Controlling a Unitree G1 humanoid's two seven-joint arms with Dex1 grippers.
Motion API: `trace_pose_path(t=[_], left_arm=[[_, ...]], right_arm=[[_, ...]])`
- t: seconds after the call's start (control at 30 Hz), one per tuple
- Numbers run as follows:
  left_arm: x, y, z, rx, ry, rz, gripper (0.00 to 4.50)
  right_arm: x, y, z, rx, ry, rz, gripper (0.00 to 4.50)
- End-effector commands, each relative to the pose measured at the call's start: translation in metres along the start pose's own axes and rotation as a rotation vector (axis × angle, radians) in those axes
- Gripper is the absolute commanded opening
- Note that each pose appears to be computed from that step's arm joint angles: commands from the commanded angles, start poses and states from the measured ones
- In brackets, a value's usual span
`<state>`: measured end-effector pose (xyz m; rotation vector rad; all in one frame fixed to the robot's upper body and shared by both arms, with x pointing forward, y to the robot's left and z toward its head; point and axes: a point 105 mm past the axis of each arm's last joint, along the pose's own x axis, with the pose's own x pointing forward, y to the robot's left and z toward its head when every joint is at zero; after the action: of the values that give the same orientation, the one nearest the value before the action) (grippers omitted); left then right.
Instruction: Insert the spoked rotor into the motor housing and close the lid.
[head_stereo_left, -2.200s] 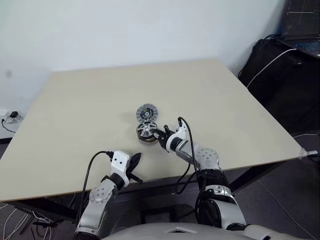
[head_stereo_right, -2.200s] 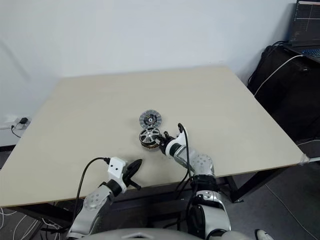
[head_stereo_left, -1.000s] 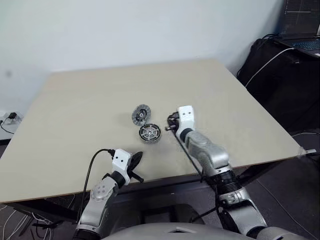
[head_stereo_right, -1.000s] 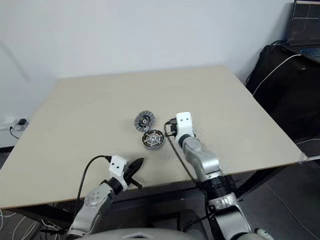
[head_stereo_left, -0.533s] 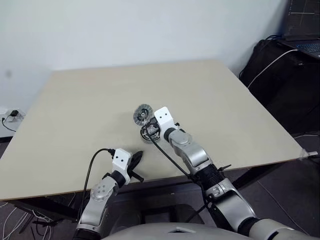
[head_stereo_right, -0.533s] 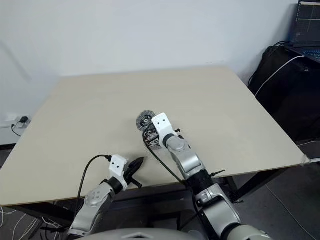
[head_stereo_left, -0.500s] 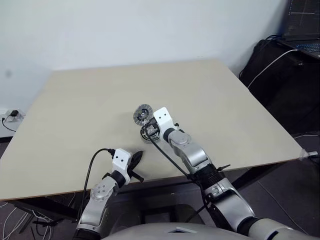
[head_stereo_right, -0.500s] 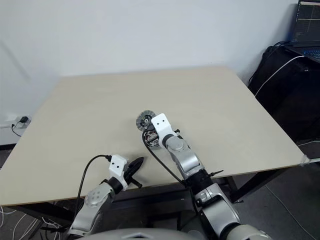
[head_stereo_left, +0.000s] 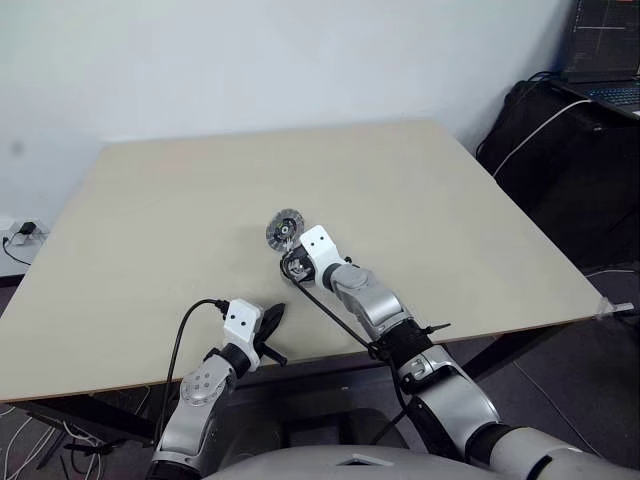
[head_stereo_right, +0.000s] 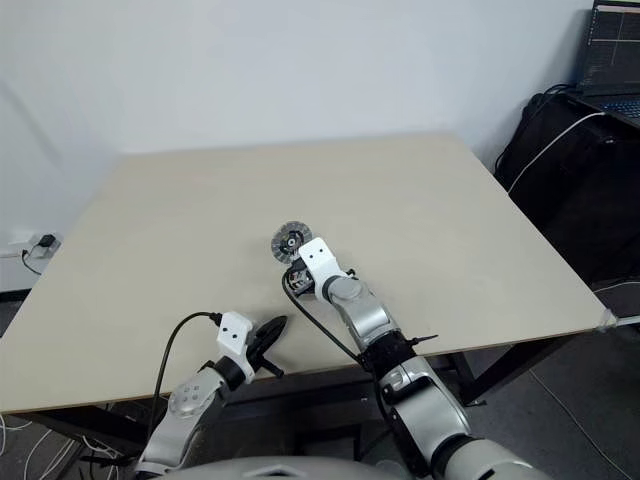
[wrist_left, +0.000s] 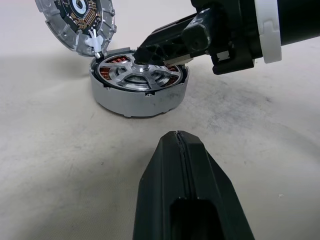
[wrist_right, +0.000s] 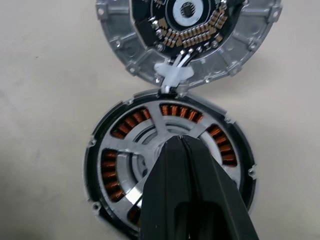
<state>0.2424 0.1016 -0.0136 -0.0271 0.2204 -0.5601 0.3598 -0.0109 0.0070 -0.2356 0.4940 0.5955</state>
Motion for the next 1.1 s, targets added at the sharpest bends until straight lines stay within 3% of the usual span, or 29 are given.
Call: trace_pose_path(t=[0.03,0.17,0.4,0.7,1.1], left_arm=[[0.002,0.0,0.006,0.007,-0.031,0.004,0.0],[0.004,-0.001,0.004,0.004,-0.028,-0.003,0.0],[0.007,-0.003,0.002,-0.002,-0.026,-0.014,0.0],[0.007,-0.005,0.0,-0.015,-0.029,-0.01,0.0],[0.002,-0.005,0.0,-0.021,-0.037,0.01,0.0]], right_arm=[[-0.009,-0.01,0.032,-0.056,-0.094,-0.005,0.04],[-0.023,-0.011,0.05,-0.255,-0.107,0.09,0.04],[-0.042,0.001,0.042,-0.648,0.042,0.33,2.19],[-0.046,0.003,0.035,-0.841,0.2,0.515,2.19],[-0.033,0.001,0.027,-0.837,0.268,0.548,2.19]])
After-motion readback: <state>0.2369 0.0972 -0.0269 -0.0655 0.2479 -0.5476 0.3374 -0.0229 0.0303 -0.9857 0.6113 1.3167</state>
